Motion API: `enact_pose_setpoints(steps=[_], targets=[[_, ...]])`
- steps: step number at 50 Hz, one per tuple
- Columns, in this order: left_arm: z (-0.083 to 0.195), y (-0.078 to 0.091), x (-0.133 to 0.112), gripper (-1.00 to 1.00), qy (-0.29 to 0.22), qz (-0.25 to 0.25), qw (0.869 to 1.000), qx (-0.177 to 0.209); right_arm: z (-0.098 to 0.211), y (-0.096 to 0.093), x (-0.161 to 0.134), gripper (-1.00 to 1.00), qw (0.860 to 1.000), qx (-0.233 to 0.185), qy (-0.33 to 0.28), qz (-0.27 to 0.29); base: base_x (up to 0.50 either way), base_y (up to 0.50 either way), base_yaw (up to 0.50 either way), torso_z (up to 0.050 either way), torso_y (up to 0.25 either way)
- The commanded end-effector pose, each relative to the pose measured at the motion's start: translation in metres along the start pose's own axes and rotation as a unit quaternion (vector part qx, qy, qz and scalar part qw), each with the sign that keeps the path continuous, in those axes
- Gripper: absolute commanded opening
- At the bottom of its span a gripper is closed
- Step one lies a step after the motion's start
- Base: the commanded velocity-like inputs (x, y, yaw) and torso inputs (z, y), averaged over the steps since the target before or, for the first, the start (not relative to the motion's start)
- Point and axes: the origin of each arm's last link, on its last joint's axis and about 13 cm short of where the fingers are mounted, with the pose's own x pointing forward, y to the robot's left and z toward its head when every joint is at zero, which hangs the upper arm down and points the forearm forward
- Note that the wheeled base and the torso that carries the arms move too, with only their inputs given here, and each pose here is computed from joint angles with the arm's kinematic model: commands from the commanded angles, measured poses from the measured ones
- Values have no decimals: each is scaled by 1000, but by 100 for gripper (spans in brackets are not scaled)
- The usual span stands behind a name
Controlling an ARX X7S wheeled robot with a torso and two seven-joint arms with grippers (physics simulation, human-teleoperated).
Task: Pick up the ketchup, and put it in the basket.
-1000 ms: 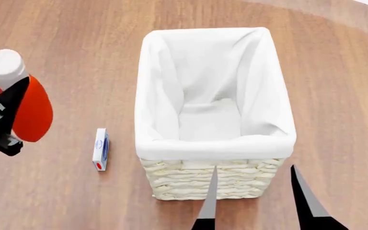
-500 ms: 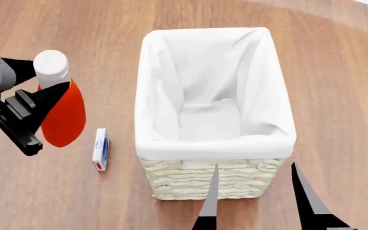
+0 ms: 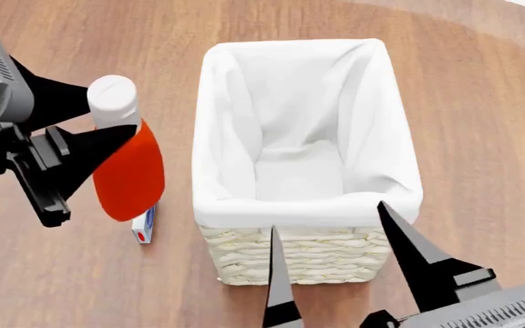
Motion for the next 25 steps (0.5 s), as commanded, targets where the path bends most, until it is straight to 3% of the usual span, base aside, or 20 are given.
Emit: enact_pose_setpoints(steps=[1, 8, 25], targets=[[19, 6, 8, -100, -72, -39, 997, -14, 24, -10, 8, 100, 997, -24, 14, 69, 0, 0, 0, 0, 0], [24, 9, 10, -100, -70, -38, 997, -15, 30, -5, 17, 100, 993, -49, 24, 104, 0, 0, 0, 0, 1], [28, 8, 13, -100, -70, -48, 996, -23, 41, 3, 39, 100, 988, -57, 18, 145, 0, 0, 0, 1, 1]])
